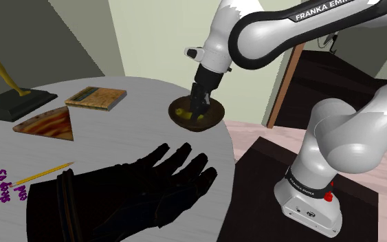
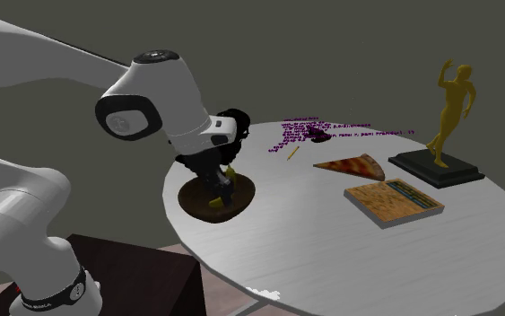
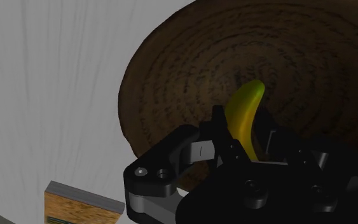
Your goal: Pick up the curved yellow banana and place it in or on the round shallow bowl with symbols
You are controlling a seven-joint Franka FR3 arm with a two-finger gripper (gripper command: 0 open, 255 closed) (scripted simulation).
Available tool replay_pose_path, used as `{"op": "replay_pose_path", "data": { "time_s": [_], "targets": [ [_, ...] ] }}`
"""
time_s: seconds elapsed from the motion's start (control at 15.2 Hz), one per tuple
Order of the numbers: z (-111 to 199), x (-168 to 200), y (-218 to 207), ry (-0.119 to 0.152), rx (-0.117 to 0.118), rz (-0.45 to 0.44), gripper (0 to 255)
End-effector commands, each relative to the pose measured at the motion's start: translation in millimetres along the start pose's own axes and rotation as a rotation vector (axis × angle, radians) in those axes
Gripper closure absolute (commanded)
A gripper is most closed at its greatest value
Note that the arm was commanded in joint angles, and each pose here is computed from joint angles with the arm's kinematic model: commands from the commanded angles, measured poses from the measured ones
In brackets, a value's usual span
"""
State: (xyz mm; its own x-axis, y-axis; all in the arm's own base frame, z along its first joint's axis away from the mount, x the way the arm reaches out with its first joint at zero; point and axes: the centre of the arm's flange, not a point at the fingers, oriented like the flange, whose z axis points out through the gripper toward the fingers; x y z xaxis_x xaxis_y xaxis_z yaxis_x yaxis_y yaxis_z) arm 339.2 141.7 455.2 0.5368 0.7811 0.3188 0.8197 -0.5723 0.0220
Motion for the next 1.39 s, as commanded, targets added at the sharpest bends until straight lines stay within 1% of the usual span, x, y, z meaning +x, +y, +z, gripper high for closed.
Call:
{"op": "replay_pose_path", "data": {
  "time_s": [0.0,1.32],
  "targets": [
    [-8.9,2.8,-0.2,0.000,0.000,0.000,255],
    [-108.9,36.5,2.1,0.000,0.000,0.000,255]
  ]
}}
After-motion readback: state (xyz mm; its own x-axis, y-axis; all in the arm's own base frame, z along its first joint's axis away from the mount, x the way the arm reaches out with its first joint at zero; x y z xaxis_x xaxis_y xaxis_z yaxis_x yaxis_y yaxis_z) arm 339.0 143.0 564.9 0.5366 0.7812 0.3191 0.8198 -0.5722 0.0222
